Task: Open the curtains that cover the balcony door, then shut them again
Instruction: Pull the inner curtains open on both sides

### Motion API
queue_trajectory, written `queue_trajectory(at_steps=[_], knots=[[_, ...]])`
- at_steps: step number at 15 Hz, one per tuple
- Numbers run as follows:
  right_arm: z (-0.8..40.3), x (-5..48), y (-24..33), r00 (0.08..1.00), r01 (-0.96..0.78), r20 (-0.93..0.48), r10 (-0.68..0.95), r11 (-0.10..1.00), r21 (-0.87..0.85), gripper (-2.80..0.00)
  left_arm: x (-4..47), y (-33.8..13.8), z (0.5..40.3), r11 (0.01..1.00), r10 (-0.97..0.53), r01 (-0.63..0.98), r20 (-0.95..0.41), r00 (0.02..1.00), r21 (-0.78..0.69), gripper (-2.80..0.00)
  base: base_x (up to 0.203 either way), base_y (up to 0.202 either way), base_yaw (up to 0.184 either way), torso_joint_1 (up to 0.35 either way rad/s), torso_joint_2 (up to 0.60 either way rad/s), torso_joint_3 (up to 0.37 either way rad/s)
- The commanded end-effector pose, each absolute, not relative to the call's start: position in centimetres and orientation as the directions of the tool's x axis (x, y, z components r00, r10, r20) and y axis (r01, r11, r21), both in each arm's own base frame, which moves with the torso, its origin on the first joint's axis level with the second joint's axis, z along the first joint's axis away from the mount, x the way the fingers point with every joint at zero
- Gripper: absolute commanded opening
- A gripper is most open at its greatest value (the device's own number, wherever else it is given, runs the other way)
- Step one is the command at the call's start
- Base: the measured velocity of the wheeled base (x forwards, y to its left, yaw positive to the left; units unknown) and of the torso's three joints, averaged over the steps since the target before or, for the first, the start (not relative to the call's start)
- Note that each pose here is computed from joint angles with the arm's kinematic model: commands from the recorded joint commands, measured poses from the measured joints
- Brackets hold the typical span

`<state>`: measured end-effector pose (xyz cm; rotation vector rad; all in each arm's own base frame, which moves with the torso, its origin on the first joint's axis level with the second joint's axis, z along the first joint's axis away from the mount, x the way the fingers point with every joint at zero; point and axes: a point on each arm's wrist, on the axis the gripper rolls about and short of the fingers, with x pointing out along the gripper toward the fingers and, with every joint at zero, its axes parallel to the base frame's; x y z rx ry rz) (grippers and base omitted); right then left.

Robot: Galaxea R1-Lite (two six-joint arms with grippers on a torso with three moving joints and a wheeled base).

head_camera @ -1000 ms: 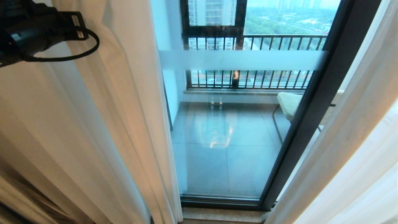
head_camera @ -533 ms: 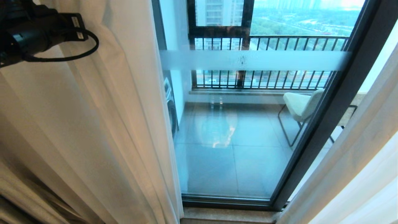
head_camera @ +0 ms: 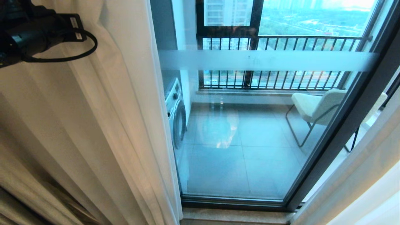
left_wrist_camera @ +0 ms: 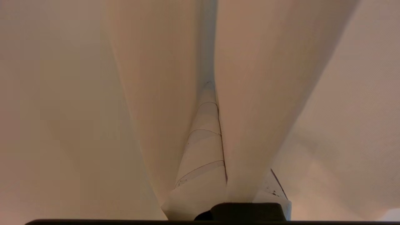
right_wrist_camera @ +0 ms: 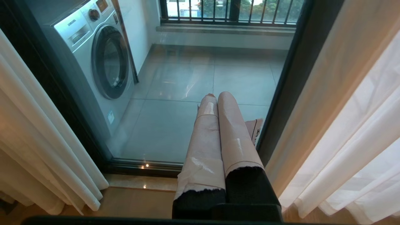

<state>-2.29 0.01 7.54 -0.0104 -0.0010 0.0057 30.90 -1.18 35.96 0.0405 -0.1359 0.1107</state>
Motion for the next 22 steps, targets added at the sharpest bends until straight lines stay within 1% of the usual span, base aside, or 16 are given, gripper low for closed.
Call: queue_trajectory(at_steps=[1,5,15,18,22], knots=[[7.5,-2.3,0.0,1.000,-0.006,0.000,0.006,1.000,-0.011,-2.80,30.7,-1.2,36.1,0.993,0.109,-0.115,0.143,0.984,0.032,-2.80,0.000,0.184,0.000,-0.001,0.00,0.002],[7.5,-2.3,0.0,1.000,-0.006,0.000,0.006,1.000,-0.011,-2.80,30.4,-1.1,36.4,0.993,0.109,-0.116,0.152,0.982,0.033,-2.80,0.000,0.162,-0.001,0.003,0.00,0.003],[7.5,-2.3,0.0,1.000,-0.006,0.000,0.006,1.000,-0.011,-2.80,29.1,-1.3,37.4,0.994,0.100,-0.108,0.193,0.976,0.030,-2.80,0.000,0.000,0.000,0.000,0.00,0.000],[7.5,-2.3,0.0,1.000,-0.006,0.000,0.006,1.000,-0.011,-2.80,28.6,-1.5,37.9,0.992,0.093,-0.109,0.208,0.974,0.064,-2.80,0.000,0.000,0.000,0.000,0.00,0.000],[7.5,-2.3,0.0,1.000,-0.006,0.000,0.006,1.000,-0.011,-2.80,28.6,-1.4,39.5,0.989,0.108,-0.131,0.264,0.958,0.069,-2.80,0.000,0.000,0.000,0.000,0.00,0.000]])
